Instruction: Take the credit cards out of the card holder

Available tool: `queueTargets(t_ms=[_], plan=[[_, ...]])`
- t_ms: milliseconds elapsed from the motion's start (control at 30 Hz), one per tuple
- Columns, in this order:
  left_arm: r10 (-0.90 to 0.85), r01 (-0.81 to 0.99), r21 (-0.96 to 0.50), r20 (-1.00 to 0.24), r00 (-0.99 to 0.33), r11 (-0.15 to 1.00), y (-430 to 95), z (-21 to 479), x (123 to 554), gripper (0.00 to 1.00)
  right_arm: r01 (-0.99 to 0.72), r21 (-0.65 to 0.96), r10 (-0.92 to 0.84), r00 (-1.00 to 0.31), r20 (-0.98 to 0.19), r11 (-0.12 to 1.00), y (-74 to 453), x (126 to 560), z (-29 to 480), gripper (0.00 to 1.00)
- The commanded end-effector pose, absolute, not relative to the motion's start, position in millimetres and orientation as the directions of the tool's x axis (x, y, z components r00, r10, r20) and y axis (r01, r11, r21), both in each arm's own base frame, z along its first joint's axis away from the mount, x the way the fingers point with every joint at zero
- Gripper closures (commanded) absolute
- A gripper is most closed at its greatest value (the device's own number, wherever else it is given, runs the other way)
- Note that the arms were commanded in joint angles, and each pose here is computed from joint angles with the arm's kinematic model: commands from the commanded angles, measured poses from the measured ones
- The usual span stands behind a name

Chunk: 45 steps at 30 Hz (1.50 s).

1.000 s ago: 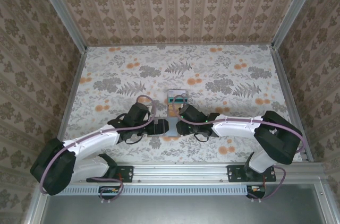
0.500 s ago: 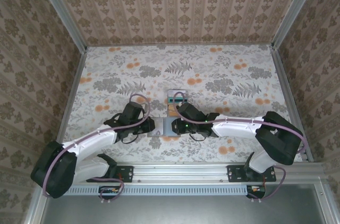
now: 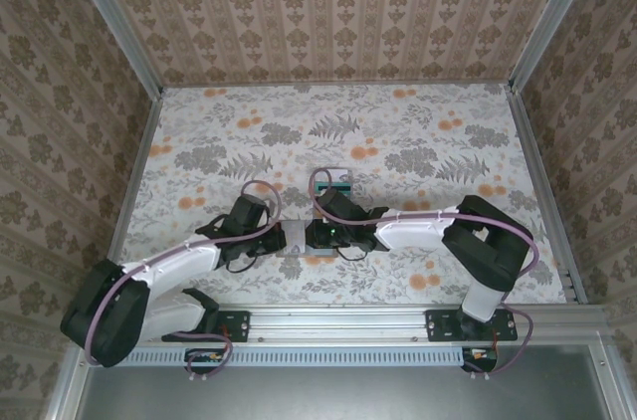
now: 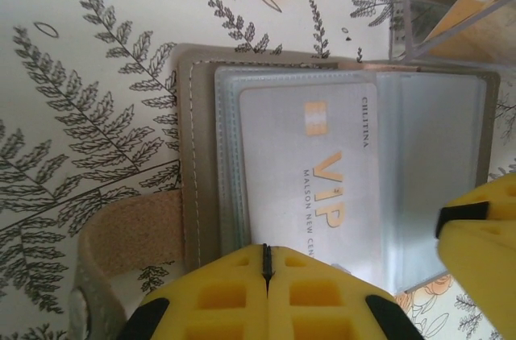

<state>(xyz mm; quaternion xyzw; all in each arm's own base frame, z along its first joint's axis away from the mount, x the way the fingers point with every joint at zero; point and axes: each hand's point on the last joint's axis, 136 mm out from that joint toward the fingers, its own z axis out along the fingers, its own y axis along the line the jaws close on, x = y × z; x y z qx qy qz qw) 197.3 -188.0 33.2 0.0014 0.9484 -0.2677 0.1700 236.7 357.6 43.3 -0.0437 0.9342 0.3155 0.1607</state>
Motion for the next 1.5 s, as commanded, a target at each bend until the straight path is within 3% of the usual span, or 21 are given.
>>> queueTargets(t_ms=[0,1000,1100,1233,1467], plan=[[-0.102,0.079,-0.488,-0.334,-0.937,0.869,-179,31,197,0.99,-0.182,0.624,0.032,-0.949,-0.314,0.760,377,239,53,0.81],[-0.089,0.057,-0.484,-0.273,-0.958,0.873,-180,12,189,1.00,-0.117,0.614,0.050,-0.968,-0.248,0.781,380,240,25,0.81],[-0.087,0.058,-0.482,-0.273,-0.958,0.874,-180,12,189,1.00,-0.115,0.614,0.051,-0.968,-0.246,0.781,380,240,25,0.84],[-0.092,0.044,-0.463,-0.269,-0.959,0.885,-177,11,189,1.00,-0.109,0.616,0.061,-0.967,-0.248,0.780,377,240,26,1.00],[-0.119,-0.017,-0.378,-0.249,-0.961,0.926,-159,1,188,1.00,-0.090,0.596,0.094,-0.958,-0.271,0.798,359,239,30,1.00]])
